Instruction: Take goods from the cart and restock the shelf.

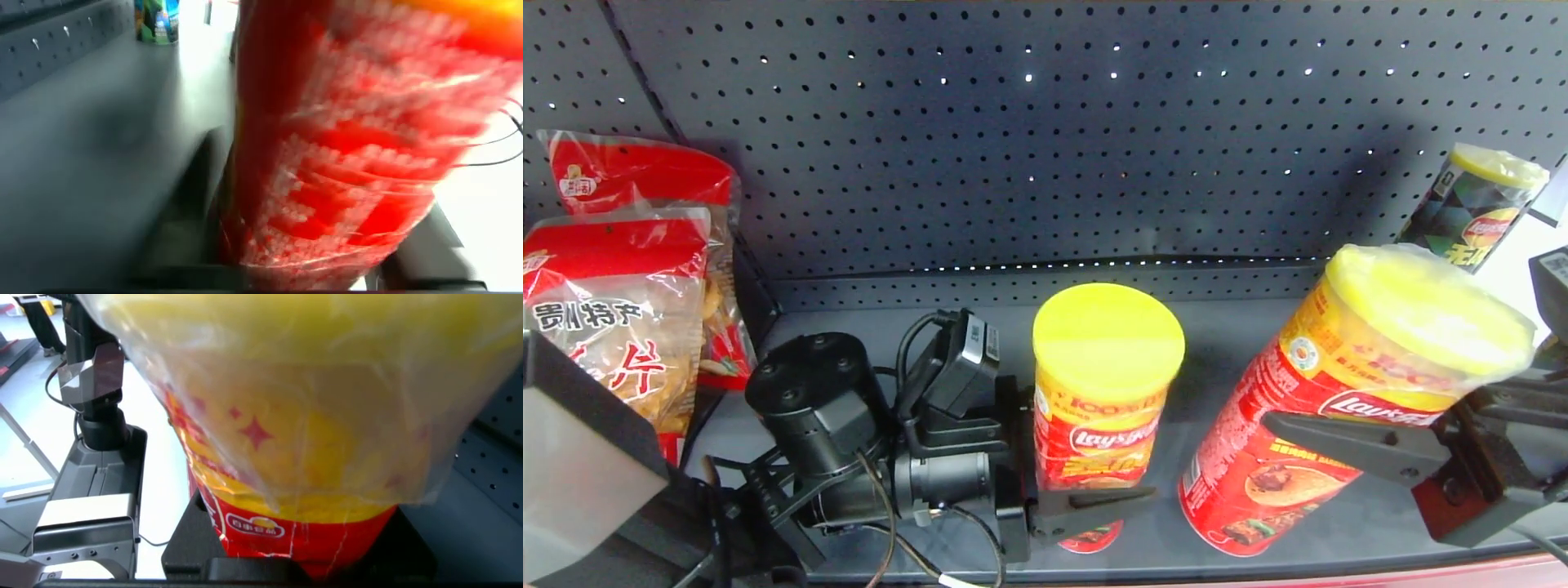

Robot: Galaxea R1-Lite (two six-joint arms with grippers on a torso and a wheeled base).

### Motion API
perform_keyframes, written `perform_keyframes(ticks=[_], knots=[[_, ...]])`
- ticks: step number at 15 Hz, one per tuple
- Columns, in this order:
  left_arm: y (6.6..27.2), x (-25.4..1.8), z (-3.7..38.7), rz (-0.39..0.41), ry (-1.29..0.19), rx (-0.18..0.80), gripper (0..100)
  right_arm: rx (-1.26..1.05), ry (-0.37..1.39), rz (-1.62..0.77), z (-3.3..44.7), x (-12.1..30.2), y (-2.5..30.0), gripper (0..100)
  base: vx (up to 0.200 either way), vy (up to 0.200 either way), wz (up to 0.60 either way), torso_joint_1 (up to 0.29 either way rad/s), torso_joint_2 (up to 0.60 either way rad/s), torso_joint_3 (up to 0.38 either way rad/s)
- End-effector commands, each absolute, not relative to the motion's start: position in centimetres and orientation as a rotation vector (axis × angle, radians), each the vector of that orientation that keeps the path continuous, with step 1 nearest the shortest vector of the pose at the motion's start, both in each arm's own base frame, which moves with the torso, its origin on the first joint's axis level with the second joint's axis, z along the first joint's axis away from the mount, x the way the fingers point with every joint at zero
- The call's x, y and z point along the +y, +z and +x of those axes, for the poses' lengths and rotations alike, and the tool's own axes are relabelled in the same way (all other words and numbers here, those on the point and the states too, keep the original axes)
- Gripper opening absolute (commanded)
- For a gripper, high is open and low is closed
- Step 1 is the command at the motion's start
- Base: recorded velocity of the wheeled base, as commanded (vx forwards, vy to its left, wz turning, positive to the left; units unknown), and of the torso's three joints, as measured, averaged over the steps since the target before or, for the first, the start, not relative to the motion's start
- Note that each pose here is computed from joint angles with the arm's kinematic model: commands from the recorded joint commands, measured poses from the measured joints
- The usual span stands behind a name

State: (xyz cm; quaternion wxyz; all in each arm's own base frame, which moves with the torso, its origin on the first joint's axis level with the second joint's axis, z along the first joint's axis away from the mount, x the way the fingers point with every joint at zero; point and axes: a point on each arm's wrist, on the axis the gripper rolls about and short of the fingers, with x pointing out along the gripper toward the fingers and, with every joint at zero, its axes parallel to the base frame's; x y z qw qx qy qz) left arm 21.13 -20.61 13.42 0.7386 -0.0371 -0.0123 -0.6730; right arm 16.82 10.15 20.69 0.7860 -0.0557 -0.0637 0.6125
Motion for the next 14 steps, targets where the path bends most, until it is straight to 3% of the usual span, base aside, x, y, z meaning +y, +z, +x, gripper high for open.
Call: perform_keyframes(ticks=[1,6,10,14], knots=[[13.6,-20.5,21.1,-0.083,-1.474,-0.034,100,-0.137,1.321,-0.120,16.8,10.2,20.7,0,0.000,0.000,0.00,0.000,0.00,0.000],[14.1,-17.2,22.6,-0.079,-1.344,-0.047,100,-0.139,1.321,-0.121,16.8,10.1,20.7,0,0.000,0.000,0.00,0.000,0.00,0.000],[14.5,-14.1,17.5,-0.029,-1.510,-0.046,100,-0.131,1.320,-0.119,17.1,10.2,20.6,0,0.000,0.000,0.00,0.000,0.00,0.000],[16.6,-12.2,13.9,-0.023,-1.529,-0.147,100,-0.124,1.316,-0.117,17.5,10.4,20.5,0,0.000,0.000,0.00,0.000,0.00,0.000]])
